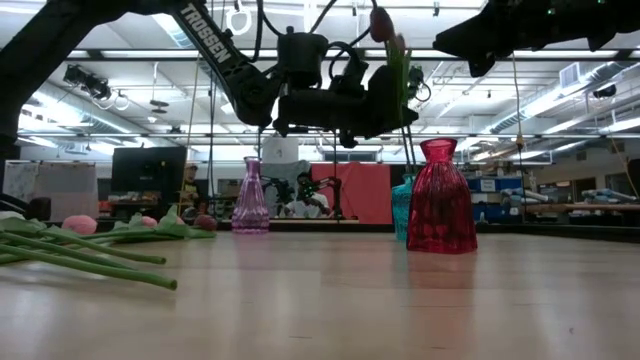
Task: Sort flowers into vase by color
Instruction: Put the right red tulip into the blue vase, then put the red tulip into the blue vase
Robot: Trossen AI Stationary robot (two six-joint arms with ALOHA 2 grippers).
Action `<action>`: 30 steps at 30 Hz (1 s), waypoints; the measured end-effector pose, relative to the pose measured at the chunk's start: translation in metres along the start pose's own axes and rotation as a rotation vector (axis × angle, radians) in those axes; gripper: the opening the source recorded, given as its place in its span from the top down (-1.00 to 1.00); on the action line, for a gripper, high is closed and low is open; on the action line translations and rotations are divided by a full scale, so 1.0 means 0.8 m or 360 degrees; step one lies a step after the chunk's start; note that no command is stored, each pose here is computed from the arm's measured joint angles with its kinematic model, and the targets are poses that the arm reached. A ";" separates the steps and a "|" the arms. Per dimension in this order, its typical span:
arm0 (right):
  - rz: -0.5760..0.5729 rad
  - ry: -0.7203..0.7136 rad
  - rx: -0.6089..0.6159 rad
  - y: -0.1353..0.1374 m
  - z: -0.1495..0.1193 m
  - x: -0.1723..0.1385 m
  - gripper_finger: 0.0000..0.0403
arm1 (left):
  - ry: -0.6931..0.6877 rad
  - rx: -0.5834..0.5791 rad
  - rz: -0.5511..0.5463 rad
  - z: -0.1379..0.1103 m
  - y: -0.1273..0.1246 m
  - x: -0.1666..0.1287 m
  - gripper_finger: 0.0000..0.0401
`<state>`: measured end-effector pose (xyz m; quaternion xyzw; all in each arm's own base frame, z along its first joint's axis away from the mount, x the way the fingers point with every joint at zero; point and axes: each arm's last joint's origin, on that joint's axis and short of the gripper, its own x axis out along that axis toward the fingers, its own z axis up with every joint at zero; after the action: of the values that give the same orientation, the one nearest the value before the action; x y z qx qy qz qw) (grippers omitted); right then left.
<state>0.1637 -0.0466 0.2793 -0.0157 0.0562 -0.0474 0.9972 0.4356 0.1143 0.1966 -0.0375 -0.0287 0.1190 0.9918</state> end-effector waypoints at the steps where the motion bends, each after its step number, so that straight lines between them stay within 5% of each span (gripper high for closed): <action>1: 0.0000 0.0000 0.0000 0.000 0.000 0.000 0.55 | 0.0011 0.0000 0.0001 -0.001 0.000 0.000 0.44; 9: 0.0056 -0.0002 -0.0002 0.001 0.000 0.000 0.55 | 0.0205 0.0122 0.0018 -0.002 0.002 -0.004 0.29; 22: 0.0085 -0.0003 -0.0002 0.003 0.000 0.000 0.55 | 0.0656 0.0278 0.0035 0.047 -0.002 -0.043 0.29; 30: 0.0085 -0.0025 0.0016 0.003 0.002 0.000 0.55 | 0.0684 0.0273 0.0047 0.049 -0.003 -0.046 0.29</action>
<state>0.1642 -0.0443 0.2806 -0.0094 0.0484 -0.0208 0.9986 0.3981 0.1059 0.2339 0.0221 0.1940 0.1249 0.9728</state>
